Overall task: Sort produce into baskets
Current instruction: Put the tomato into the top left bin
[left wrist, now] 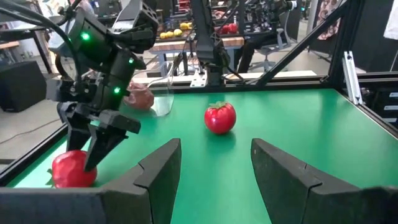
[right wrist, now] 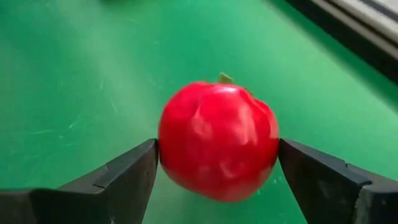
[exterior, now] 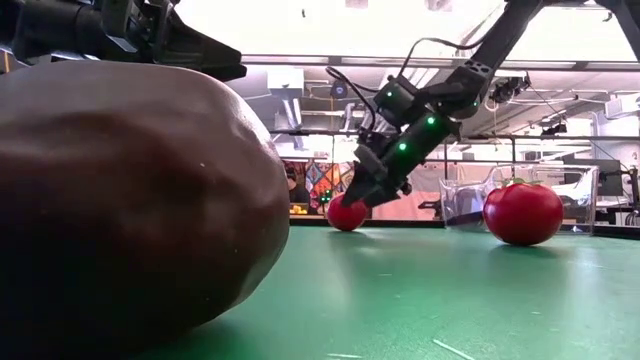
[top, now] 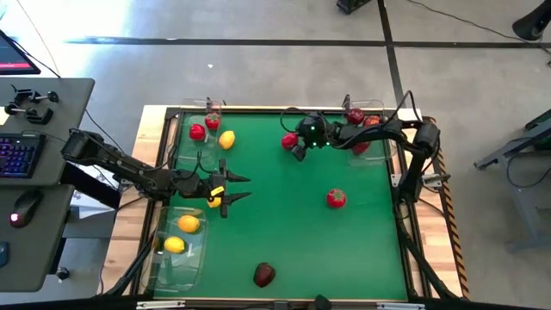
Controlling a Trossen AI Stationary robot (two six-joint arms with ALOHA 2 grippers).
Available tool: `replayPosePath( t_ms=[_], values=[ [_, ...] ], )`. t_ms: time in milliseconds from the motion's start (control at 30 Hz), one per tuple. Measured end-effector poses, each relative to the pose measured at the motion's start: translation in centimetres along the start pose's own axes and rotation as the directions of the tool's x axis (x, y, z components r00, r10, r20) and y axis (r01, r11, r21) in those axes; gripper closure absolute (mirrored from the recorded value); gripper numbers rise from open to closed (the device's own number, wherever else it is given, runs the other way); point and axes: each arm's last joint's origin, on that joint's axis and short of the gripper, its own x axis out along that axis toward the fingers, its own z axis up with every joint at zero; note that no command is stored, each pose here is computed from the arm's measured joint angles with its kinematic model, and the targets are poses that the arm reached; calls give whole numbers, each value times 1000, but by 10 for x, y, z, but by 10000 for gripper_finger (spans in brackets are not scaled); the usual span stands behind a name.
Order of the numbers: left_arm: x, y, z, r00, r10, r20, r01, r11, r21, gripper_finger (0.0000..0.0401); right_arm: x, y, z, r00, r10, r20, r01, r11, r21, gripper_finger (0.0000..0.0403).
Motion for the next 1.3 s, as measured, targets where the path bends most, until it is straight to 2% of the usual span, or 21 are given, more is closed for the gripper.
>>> replayPosePath(
  t_ms=[233, 400, 567, 733, 833, 933, 1100, 1200, 1300],
  values=[
    [0, 0, 0, 1000, 0, 0, 0, 1000, 0, 217, 0, 3, 5, 998, 34, 52, -30, 996, -85, 94],
    [0, 0, 0, 1000, 0, 0, 0, 1000, 0, 217, 0, 3, 6, 997, 45, 59, -39, 995, -96, 145],
    [0, 0, 0, 1000, 0, 1, 0, 1000, 0, 217, 0, 9, 6, 992, 114, 56, -106, 987, -118, 204],
    [0, 0, 0, 1000, 0, 1, 0, 1000, 0, 217, 1, 20, 2, 989, 145, 31, -139, 980, -144, 226],
    [0, 0, 0, 1000, 0, 1, 0, 1000, 0, 217, 1, 31, 0, 989, 143, 24, -138, 978, -156, 222],
    [0, 0, 0, 1000, 0, 1, 0, 1000, 0, 217, 1, 42, -4, 996, 90, 7, -88, 981, -175, 209],
    [0, 0, 0, 1000, 0, 1, 0, 1000, 0, 217, -1, 70, -3, 1000, 8, -23, -14, 964, -265, 163],
    [0, 0, 0, 1000, 0, 1, 0, 1000, 0, 217, -4, 90, 1, 998, -67, -11, 59, 932, -358, 133],
    [0, 0, 0, 1000, 0, 0, 0, 1000, 0, 217, -9, 108, 5, 985, -168, 27, 162, 879, -448, 113]
  ],
)
